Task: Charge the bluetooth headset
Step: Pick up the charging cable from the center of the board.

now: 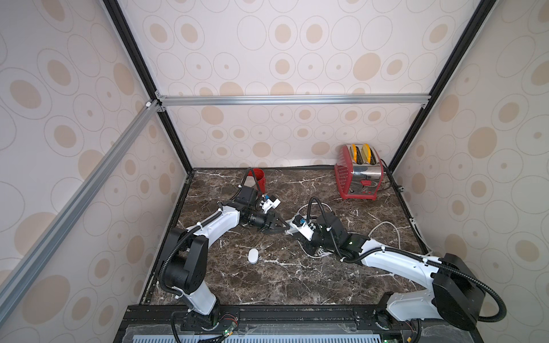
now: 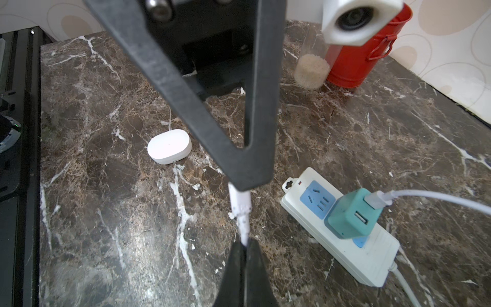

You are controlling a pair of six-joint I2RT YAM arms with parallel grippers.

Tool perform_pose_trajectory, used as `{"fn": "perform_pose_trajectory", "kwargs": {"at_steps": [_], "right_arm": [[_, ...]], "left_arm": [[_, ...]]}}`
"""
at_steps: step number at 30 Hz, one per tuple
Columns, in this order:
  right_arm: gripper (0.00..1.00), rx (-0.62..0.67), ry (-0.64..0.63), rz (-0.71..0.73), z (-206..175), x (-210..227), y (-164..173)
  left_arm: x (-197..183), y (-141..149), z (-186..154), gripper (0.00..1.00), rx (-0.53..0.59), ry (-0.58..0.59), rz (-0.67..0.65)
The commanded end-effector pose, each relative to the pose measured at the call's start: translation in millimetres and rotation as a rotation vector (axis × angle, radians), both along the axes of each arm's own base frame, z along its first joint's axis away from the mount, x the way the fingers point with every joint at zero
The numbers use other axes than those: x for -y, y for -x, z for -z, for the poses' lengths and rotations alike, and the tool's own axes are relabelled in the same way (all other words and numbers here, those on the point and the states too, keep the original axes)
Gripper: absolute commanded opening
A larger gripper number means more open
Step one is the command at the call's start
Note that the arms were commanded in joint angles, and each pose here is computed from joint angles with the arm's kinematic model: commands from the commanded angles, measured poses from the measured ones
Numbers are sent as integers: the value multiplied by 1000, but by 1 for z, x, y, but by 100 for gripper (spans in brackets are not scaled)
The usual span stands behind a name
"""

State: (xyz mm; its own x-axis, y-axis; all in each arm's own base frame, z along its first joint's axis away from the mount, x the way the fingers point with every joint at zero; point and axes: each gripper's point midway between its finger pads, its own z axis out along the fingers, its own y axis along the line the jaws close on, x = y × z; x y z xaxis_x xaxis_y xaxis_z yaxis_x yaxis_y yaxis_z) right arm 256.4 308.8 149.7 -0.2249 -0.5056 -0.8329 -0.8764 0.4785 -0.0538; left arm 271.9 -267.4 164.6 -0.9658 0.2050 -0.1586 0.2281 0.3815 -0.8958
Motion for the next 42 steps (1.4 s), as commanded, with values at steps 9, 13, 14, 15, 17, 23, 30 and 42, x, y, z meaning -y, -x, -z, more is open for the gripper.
{"fn": "perform_pose_trajectory", "kwargs": {"at_steps": [9, 13, 14, 15, 17, 23, 30, 42], "right_arm": [[0, 23, -7, -18, -9, -10, -10], [0, 17, -8, -21, -7, -11, -10], [0, 19, -5, -17, -7, -10, -11], [0, 18, -7, -15, -7, -11, -11], [0, 21, -11, -19, -8, -11, -10], [0, 25, -30, -19, -10, -11, -9], [11, 57, -79, 44, -20, -5, -16], [60, 380, -457, 95, -71, 40, -16]], "left_arm": [[9, 11, -10, 43, 23, 36, 89], [10, 12, -9, 25, 6, 49, 98], [11, 12, -9, 21, 2, 54, 103], [11, 12, -10, 19, 2, 55, 105], [11, 12, -9, 12, 2, 48, 108], [11, 9, -8, 0, 7, 35, 109], [11, 3, -12, 0, 43, 18, 94], [22, -18, -50, 0, 68, 149, 56]]}}
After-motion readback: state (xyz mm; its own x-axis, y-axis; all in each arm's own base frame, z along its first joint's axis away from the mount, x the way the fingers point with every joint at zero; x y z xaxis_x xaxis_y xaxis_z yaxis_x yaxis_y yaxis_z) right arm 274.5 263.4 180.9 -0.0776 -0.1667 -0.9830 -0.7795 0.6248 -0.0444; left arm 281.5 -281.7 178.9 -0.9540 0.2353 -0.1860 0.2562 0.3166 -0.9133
